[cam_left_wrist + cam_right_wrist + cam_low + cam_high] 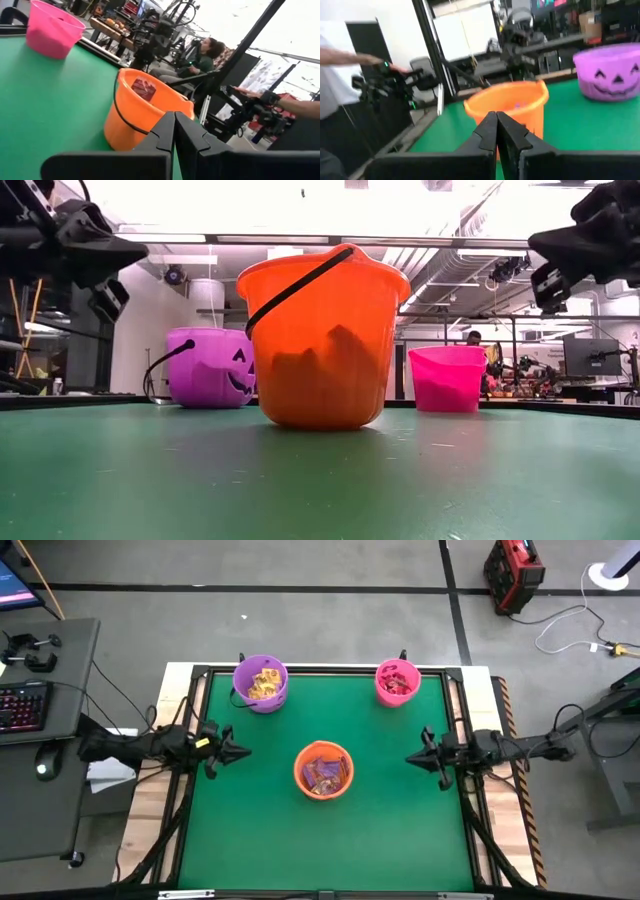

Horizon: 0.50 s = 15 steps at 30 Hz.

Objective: Sort candy by brand, put in halloween buckets
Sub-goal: Return to Home Position

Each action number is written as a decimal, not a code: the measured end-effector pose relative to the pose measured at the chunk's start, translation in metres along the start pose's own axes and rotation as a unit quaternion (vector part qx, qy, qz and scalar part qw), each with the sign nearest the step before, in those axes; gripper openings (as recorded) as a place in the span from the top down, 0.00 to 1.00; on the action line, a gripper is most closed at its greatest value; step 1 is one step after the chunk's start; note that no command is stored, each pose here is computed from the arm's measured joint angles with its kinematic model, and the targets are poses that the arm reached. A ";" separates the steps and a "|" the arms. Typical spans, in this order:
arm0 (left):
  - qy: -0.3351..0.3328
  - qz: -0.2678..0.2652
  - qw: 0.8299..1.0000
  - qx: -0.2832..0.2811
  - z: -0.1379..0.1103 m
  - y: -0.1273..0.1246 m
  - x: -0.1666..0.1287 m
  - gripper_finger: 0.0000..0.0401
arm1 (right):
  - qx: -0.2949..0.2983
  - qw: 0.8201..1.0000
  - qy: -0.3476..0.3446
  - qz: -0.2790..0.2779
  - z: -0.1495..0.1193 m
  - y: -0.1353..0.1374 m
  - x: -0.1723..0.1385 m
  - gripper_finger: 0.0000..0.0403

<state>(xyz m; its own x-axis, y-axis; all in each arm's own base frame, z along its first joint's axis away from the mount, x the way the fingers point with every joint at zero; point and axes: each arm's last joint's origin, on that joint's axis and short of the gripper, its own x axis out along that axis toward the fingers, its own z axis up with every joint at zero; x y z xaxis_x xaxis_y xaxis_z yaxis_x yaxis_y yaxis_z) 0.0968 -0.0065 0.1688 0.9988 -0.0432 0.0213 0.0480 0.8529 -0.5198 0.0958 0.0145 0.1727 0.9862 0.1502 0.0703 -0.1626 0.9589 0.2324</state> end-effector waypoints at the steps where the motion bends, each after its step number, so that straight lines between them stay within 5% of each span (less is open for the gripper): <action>1: 0.001 -0.001 1.000 0.000 0.000 0.000 0.000 1.00 | 0.000 1.000 -0.009 0.002 0.002 0.000 0.000 1.00; 15: 0.011 -0.005 1.000 0.000 -0.002 -0.001 0.001 1.00 | 0.000 1.000 0.029 -0.010 -0.005 -0.002 0.001 1.00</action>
<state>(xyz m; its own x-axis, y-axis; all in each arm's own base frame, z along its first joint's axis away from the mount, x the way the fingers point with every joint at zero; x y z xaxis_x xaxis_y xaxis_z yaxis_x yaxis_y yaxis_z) 0.0977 -0.0087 0.1676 0.9980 -0.0625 0.0074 0.0573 0.8523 -0.5199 0.0971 0.0141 0.1671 0.9895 0.1441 0.0097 -0.1424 0.9620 0.2329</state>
